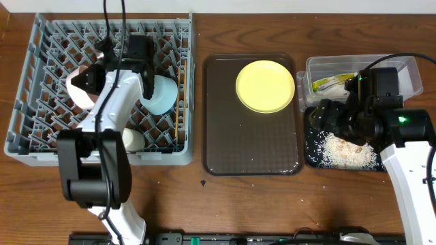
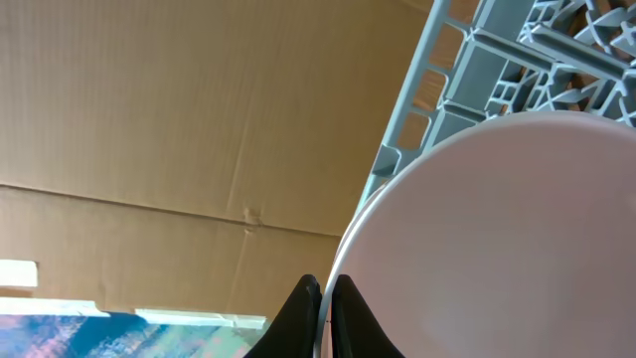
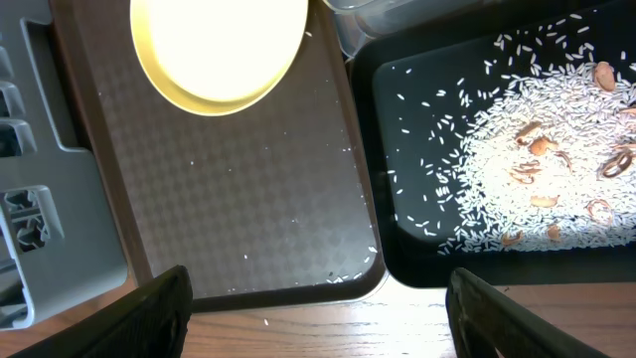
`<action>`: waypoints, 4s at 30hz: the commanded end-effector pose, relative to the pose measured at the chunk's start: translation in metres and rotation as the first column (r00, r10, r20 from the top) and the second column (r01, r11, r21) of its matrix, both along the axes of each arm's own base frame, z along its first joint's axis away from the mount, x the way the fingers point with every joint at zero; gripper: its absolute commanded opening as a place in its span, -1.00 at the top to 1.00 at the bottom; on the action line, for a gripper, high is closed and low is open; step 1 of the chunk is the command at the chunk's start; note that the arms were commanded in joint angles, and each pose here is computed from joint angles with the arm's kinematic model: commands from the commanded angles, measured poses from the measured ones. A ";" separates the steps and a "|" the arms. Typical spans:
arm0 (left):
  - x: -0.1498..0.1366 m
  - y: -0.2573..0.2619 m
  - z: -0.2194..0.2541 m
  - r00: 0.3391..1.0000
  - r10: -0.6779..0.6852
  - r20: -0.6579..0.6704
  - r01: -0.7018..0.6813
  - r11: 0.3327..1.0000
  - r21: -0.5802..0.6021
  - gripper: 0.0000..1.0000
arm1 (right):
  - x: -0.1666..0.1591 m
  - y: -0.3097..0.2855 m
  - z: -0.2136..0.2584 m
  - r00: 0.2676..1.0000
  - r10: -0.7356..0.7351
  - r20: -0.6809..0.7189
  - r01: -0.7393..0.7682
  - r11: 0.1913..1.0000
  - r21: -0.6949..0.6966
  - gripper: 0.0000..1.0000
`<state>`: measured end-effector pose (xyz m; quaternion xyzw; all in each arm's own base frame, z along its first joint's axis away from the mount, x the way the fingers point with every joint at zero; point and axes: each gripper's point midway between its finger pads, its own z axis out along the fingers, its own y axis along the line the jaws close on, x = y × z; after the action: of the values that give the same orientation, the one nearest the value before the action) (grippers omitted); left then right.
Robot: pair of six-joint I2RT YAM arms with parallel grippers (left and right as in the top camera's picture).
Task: Sort waste into correct bins and load items into the dishwasher
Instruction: 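Set the pink bowl tilted in the rack and release it, then grasp the yellow plate with the right gripper and hand it to the left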
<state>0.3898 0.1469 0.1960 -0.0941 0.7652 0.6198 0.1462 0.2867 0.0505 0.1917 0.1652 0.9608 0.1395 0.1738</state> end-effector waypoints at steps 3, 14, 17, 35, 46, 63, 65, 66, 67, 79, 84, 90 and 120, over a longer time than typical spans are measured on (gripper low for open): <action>0.003 -0.010 0.006 1.000 -0.006 0.020 0.004 0.997 0.083 0.85 | -0.001 -0.001 -0.002 1.000 -0.013 -0.010 0.013 1.000 0.008 -0.60; 0.006 -0.018 0.014 0.999 -0.011 0.042 0.004 0.989 0.150 0.85 | -0.001 -0.001 -0.002 1.000 -0.013 -0.010 0.013 1.000 0.008 -0.60; 0.005 -0.016 0.019 0.999 0.001 0.054 -0.010 0.984 0.176 0.85 | -0.001 -0.001 -0.002 1.000 -0.013 -0.010 0.013 1.000 0.008 -0.60; -0.005 -0.014 -0.016 1.000 -0.009 -0.011 0.011 0.992 0.126 0.85 | -0.001 -0.001 -0.002 1.000 -0.012 -0.010 0.012 1.000 0.008 -0.60; 0.001 -0.017 -0.033 0.999 -0.035 0.000 0.035 0.999 0.021 0.68 | 0.000 -0.001 -0.002 1.000 -0.013 -0.008 0.013 1.000 0.008 -0.60; 0.015 -0.038 -0.043 0.994 -0.096 0.058 0.099 0.994 -0.054 0.14 | 0.002 0.000 -0.001 1.000 -0.013 0.002 0.013 1.000 0.009 -0.60; 0.017 -0.038 -0.043 0.993 -0.096 0.070 0.099 0.994 -0.054 0.14 | 0.002 0.000 -0.001 1.000 -0.013 0.002 0.013 1.000 0.009 -0.61; 0.018 -0.038 -0.042 0.992 -0.096 0.078 0.101 0.993 -0.054 0.14 | 0.002 0.000 -0.001 1.000 -0.013 0.001 0.013 1.000 0.009 -0.60; 0.019 -0.038 -0.042 0.992 -0.096 0.087 0.101 0.993 -0.055 0.13 | 0.002 0.000 -0.001 1.000 -0.013 0.001 0.013 1.000 0.009 -0.61; 0.040 -0.046 -0.033 0.967 -0.117 0.224 0.133 0.989 -0.058 -0.13 | 0.002 0.000 -0.001 1.000 -0.013 0.001 0.013 1.000 0.009 -0.61; 0.042 -0.047 -0.032 0.964 -0.117 0.241 0.135 0.989 -0.059 -0.20 | 0.002 0.000 -0.001 1.000 -0.013 0.001 0.013 1.000 0.009 -0.61; 0.050 -0.055 -0.035 0.966 -0.164 0.200 0.182 0.980 -0.077 -0.28 | 0.002 0.000 -0.001 1.000 -0.013 0.001 0.013 1.000 0.009 -0.61; -0.043 -0.283 0.025 0.766 -0.387 0.514 0.598 0.133 -0.791 -0.52 | 0.014 0.038 0.011 0.972 0.206 0.118 -0.214 0.975 0.062 -0.34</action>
<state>0.3660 -0.0674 0.2428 0.0384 0.9020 0.1985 0.3816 0.3027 0.0598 0.2002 0.1308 0.9557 0.1614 0.2086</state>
